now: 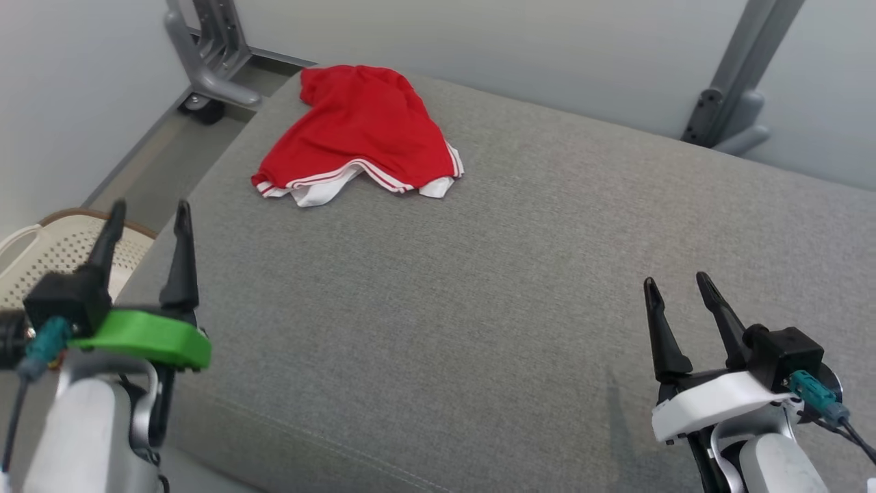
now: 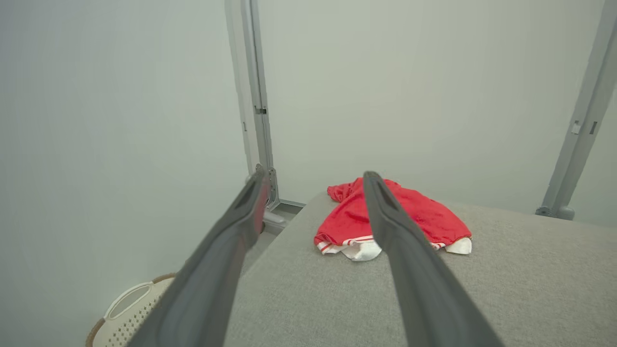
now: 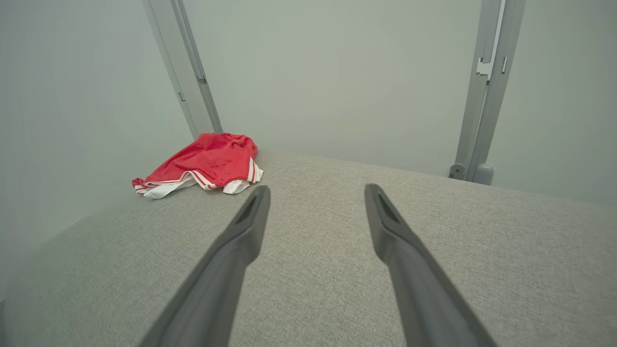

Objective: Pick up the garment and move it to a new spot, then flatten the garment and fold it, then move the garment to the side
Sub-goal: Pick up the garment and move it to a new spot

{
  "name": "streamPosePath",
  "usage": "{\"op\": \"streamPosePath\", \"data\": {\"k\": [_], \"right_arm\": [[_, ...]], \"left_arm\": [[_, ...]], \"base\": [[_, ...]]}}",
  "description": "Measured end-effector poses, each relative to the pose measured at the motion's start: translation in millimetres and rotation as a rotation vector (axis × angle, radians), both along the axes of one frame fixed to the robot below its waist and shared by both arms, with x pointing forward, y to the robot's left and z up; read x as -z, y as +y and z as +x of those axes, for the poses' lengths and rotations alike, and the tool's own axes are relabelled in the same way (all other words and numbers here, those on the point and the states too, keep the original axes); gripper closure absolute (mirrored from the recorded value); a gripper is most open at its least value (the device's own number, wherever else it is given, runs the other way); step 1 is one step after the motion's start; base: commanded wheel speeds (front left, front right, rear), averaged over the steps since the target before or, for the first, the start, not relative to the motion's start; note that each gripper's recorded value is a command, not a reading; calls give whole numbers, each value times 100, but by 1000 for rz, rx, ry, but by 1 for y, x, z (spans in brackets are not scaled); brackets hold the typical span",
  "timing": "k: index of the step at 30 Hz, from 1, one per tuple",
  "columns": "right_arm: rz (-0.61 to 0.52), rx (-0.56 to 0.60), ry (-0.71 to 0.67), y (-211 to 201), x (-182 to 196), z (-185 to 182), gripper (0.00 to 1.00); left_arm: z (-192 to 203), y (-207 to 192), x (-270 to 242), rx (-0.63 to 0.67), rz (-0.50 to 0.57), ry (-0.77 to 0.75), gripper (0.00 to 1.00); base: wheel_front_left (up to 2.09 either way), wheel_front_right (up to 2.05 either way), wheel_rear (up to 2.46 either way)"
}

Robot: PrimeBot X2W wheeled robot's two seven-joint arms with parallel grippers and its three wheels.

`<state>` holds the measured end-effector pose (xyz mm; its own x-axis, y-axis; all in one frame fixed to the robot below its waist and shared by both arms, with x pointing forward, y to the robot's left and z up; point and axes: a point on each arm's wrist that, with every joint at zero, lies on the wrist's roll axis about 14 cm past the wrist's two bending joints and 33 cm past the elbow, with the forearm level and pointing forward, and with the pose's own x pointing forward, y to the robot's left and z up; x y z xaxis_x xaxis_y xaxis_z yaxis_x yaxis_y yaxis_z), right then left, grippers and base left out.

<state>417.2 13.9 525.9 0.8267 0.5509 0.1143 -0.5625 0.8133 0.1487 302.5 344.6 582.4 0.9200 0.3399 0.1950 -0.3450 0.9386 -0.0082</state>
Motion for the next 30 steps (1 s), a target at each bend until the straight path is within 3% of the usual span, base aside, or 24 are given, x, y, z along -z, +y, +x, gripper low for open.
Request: {"op": "streamPosePath", "data": {"k": [8, 13, 22, 30], "right_arm": [[-31, 121, -49, -42, -12, 22, 0], [-53, 201, -66, -70, -13, 37, 0], [-131, 327, 2, -124, 21, 55, 0], [-174, 369, 88, -144, 58, 61, 0]], "left_arm": [[93, 4, -52, 125, 97, 13, 0], [152, 1, -45, 179, 105, 91, 0], [231, -21, 60, 254, 7, 386, 0], [241, -35, 169, 273, -81, 665, 0]], "base": [[0, 0, 0], [0, 0, 0], [0, 0, 0], [0, 0, 0]]}}
